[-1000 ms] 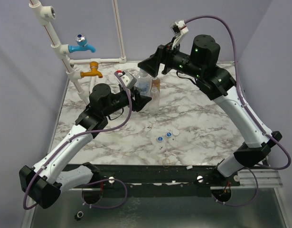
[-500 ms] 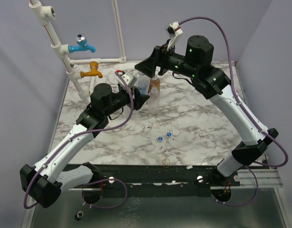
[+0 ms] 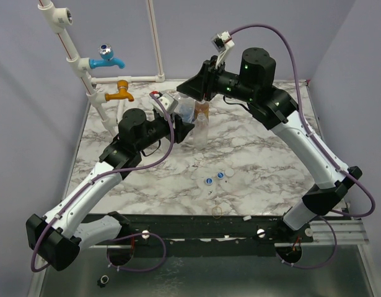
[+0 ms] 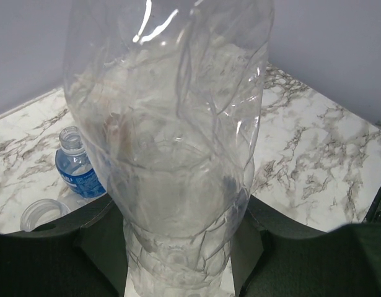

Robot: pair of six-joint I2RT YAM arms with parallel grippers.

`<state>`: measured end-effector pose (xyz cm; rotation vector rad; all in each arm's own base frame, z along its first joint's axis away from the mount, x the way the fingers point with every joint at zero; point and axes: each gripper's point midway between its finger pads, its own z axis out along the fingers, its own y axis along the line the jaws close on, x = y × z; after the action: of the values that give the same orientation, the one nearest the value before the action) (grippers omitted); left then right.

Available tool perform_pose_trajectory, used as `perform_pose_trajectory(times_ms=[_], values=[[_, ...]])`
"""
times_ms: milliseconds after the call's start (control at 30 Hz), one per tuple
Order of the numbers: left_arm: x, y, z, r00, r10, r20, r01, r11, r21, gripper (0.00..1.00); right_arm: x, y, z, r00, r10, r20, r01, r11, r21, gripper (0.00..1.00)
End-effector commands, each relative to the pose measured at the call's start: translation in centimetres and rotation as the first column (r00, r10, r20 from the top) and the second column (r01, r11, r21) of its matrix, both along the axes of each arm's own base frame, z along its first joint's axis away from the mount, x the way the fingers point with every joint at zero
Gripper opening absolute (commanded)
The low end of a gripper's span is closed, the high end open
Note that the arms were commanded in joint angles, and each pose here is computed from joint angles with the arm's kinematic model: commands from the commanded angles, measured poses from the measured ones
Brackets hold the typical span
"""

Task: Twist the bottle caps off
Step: Unscrew the bottle cap from the plastic bottle.

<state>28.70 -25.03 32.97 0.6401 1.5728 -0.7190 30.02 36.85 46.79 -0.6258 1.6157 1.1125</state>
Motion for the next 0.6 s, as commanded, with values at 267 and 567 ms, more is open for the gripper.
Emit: perform_pose_trajectory(times_ms=[267, 567], values=[[-9.4, -3.7, 4.8, 0.857, -0.513, 0.049, 0.515, 0.847, -0.131, 0.0, -13.7, -2.4, 5.1, 0.774, 0.54, 0.331, -0.557, 0.829, -0.049, 0.23], [-12.3, -3.9, 3.1, 0.76, -0.65, -0.012, 0.643, 0.755, -0.126, 0.0, -15.9, -4.0, 5.2, 0.728, 0.589, 0.352, -0.608, 0.791, -0.068, 0.21]])
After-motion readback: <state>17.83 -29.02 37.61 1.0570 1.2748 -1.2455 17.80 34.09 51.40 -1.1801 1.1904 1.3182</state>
